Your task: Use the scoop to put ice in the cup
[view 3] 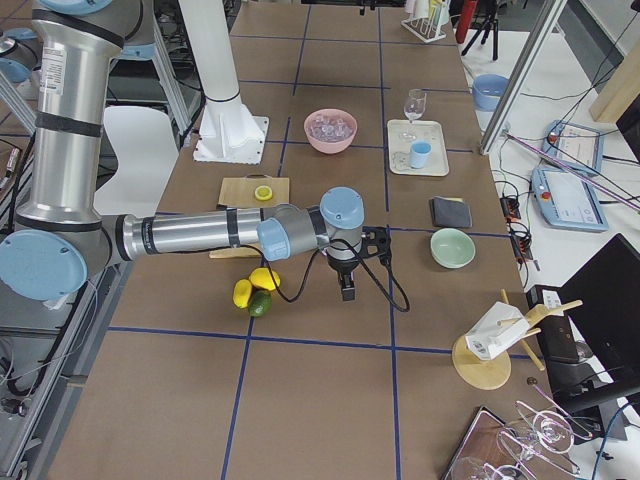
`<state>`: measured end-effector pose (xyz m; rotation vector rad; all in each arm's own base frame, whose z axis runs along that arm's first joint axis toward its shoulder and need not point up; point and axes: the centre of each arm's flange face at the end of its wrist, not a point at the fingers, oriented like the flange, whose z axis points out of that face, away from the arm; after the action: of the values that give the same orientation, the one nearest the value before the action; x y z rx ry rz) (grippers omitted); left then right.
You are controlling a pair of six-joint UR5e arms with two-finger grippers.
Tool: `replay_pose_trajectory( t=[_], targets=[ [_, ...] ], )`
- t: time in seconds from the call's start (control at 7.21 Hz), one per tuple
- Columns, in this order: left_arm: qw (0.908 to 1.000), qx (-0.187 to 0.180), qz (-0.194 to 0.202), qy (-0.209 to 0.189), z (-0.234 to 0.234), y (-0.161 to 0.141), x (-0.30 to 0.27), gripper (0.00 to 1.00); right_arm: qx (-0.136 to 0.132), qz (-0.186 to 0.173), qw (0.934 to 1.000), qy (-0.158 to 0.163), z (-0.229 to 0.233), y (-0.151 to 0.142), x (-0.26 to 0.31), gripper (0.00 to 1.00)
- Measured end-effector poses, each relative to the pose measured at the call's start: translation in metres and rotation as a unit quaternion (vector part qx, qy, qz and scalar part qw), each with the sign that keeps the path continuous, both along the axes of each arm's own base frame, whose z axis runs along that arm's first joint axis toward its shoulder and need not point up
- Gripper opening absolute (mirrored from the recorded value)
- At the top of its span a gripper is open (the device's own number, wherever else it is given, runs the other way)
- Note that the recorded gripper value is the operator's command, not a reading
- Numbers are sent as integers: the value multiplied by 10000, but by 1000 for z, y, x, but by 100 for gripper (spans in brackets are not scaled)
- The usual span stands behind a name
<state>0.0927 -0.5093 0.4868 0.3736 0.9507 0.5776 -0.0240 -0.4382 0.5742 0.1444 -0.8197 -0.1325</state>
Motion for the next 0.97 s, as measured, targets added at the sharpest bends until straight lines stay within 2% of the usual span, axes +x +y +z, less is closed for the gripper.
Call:
replay_pose_trajectory(
  t=[0.14, 0.28, 0.42, 0.55, 0.69, 0.83, 0.97],
  targets=[
    [9972, 584, 407, 211, -15, 9, 42, 100, 35, -30, 10000, 0, -2, 0, -3, 100],
    [9890, 1153, 810, 453, -29, 21, 84, 100, 86, -55, 9999, 9, -4, 0, -5, 100],
    [9751, 1724, 1188, 738, -41, 36, 124, 100, 111, -67, 9999, 7, -6, 1, -5, 100],
    [9563, 2280, 1494, 1058, -51, 46, 163, 100, 118, -70, 9999, -12, -8, 2, -6, 100],
    [9383, 2770, 1644, 1260, -69, 49, 203, 100, 124, -93, 9998, -81, -12, 3, -7, 100],
    [9246, 3169, 1659, 1306, -93, 56, 250, 100, 120, -145, 9996, -197, -16, 4, -10, 100],
    [9157, 3404, 1678, 1323, -109, 68, 290, 100, 116, -201, 9994, -274, -20, 5, -14, 100]
  ],
)
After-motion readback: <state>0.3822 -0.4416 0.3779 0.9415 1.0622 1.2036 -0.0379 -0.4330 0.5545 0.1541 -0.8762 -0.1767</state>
